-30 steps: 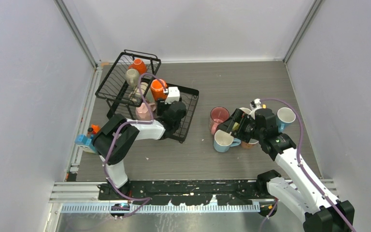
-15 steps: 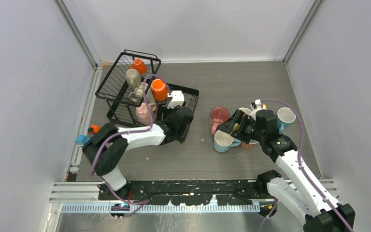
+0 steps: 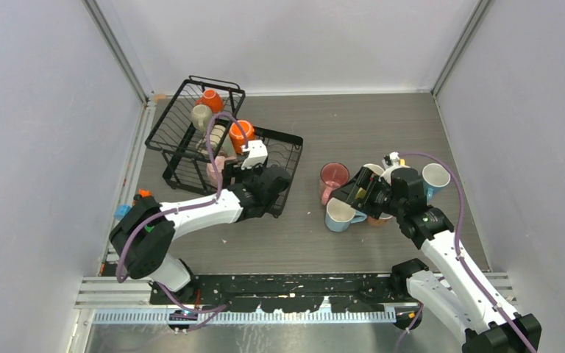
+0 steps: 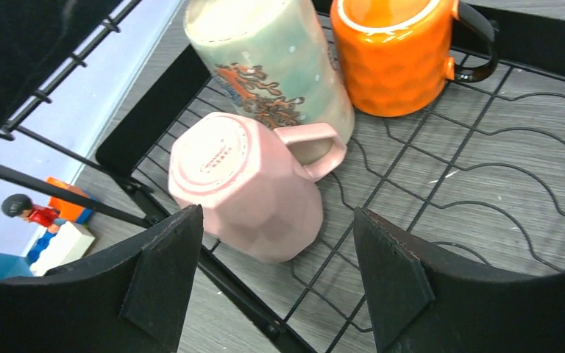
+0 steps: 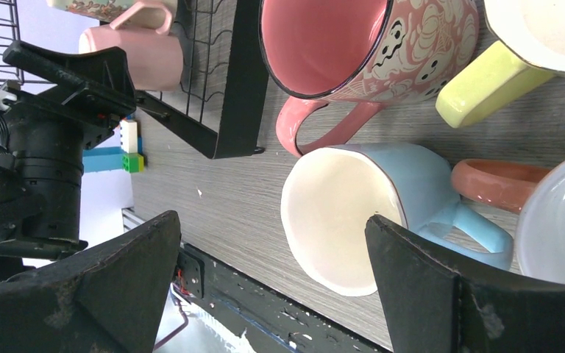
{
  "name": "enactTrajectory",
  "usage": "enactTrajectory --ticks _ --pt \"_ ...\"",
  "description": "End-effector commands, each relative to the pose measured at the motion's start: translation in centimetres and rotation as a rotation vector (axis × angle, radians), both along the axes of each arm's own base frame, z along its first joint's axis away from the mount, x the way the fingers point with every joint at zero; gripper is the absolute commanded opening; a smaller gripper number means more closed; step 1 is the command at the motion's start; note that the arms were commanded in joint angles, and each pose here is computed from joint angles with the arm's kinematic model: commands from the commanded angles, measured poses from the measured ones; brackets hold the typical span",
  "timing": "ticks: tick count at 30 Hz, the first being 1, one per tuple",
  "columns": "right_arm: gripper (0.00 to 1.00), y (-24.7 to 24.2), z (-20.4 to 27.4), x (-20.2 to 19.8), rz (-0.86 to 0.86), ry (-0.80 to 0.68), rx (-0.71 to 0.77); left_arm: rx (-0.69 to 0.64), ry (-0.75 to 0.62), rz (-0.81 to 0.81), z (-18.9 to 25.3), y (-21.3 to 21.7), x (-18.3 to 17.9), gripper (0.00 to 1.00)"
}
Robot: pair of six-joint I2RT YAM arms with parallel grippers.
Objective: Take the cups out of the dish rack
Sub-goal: Adjust the cup in the dish rack.
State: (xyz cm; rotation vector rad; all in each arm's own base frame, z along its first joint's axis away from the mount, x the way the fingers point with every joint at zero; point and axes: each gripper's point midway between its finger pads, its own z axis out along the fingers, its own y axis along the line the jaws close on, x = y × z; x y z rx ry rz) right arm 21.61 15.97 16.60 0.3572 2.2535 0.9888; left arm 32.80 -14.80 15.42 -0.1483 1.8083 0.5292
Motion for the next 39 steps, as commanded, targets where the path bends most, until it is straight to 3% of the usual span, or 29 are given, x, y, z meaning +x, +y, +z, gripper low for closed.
enactTrajectory --ticks 1,14,39 --pt "1.00 0.3 0.8 0.2 0.005 -0.031 0.029 -0.008 -0.071 0.093 2.5 1.6 -0.8 0.77" --pt "1.00 0.3 0.8 0.2 0.008 -0.027 0.029 -0.023 -0.047 0.194 2.2 4.4 -1.5 0.87" --pt "1.00 0.2 0.0 0.2 0.007 -0.017 0.015 -0.099 -0.010 0.105 -1.3 4.8 1.6 0.90"
